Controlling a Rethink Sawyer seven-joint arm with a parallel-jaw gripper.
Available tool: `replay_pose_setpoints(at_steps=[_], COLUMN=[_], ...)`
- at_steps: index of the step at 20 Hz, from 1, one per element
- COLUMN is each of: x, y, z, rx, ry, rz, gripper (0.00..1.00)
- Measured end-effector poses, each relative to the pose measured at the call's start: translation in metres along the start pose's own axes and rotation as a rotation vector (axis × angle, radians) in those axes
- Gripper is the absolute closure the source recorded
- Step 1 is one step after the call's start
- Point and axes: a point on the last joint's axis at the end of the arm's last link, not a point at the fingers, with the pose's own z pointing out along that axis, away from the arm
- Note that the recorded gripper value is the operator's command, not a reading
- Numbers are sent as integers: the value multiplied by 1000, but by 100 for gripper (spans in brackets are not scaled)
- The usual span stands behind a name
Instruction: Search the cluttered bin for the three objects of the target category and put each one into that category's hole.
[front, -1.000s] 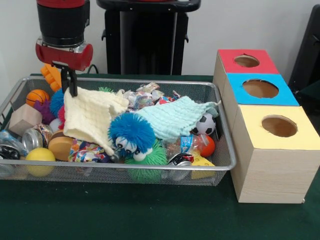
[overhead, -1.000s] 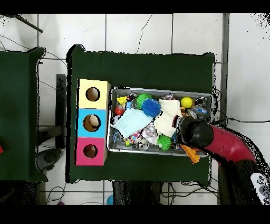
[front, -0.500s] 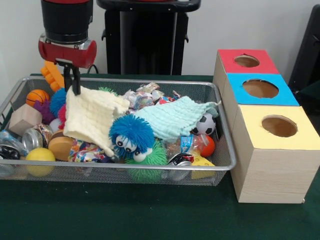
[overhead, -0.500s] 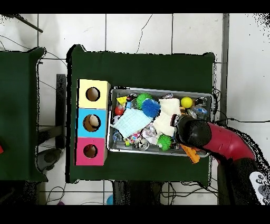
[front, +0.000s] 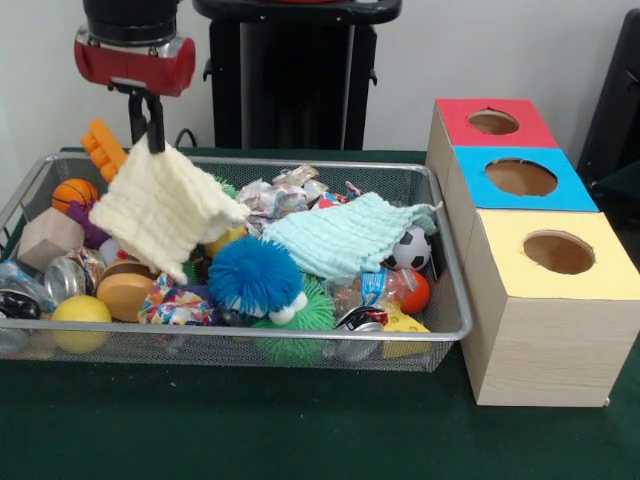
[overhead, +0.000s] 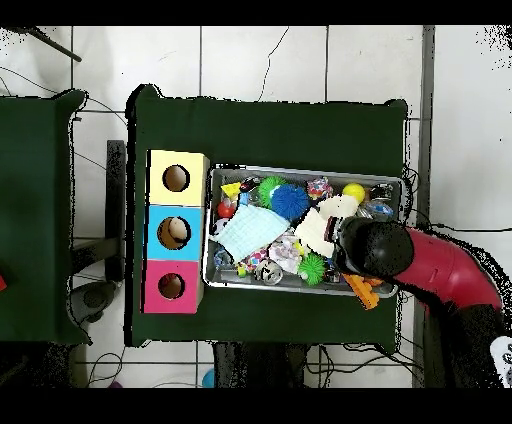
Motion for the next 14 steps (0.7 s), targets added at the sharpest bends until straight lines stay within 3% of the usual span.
replay_pose_setpoints(at_steps=[7,14], x=[-4,-4], y=[-30,-86], z=[-25,-30], rx=[-9,-15], ry=[10,-16], rz=[23,63], gripper=[100,100])
